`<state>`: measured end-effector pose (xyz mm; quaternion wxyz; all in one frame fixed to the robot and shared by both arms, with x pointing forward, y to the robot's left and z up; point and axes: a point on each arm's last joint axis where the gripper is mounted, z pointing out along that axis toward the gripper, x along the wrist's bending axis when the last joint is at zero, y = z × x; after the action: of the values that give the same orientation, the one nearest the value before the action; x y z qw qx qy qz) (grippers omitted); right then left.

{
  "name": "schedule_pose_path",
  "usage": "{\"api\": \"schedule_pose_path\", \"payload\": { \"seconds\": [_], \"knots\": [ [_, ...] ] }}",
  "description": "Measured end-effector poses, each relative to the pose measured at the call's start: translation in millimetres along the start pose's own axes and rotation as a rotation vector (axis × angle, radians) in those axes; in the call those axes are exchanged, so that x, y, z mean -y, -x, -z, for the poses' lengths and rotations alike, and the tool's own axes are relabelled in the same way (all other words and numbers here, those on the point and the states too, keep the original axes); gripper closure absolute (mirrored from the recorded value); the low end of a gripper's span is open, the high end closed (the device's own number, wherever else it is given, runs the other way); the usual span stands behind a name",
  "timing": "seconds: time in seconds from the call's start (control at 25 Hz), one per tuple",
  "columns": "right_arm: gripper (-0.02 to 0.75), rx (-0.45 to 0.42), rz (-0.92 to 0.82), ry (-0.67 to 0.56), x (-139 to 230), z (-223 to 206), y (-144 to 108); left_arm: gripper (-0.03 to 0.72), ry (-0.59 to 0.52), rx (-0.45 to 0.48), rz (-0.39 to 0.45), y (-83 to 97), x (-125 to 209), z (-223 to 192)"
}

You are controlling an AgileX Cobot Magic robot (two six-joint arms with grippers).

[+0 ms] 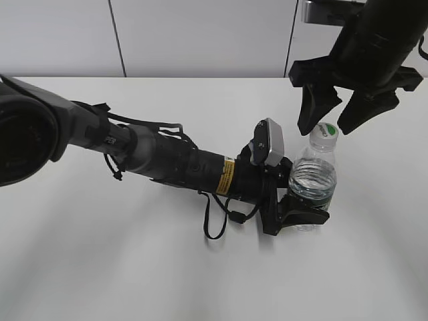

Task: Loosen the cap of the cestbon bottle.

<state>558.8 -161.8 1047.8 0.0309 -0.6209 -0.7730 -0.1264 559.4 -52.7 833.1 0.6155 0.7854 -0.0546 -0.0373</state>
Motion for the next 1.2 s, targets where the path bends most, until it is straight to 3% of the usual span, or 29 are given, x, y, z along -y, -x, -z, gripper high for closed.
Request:
{"api": "schedule_pose_path", "payload": {
  "seconds": [0.52,0.6,0.76,1.0,1.2],
  "knots": [
    [0.255,0.002,0.001,-0.059,-0.2,-11.8,1.5,0.189,0.000,0.000,0.000,0.0,0.0,0.0],
    [0.281,0.002,0.002,-0.059,-0.1,-11.8,1.5,0.189,0.000,0.000,0.000,0.0,0.0,0.0],
    [0.414,0.003,0.013,-0.062,0.1,-11.8,1.6,0.189,0.000,0.000,0.000,0.0,0.0,0.0],
    [0.419,0.006,0.064,-0.069,0.8,-11.8,2.1,0.189,-0.001,0.000,0.002,0.0,0.1,0.0],
    [0.423,0.002,0.243,-0.070,0.7,-11.6,2.2,0.189,-0.001,0.000,0.002,0.0,0.1,0.0]
  ]
}}
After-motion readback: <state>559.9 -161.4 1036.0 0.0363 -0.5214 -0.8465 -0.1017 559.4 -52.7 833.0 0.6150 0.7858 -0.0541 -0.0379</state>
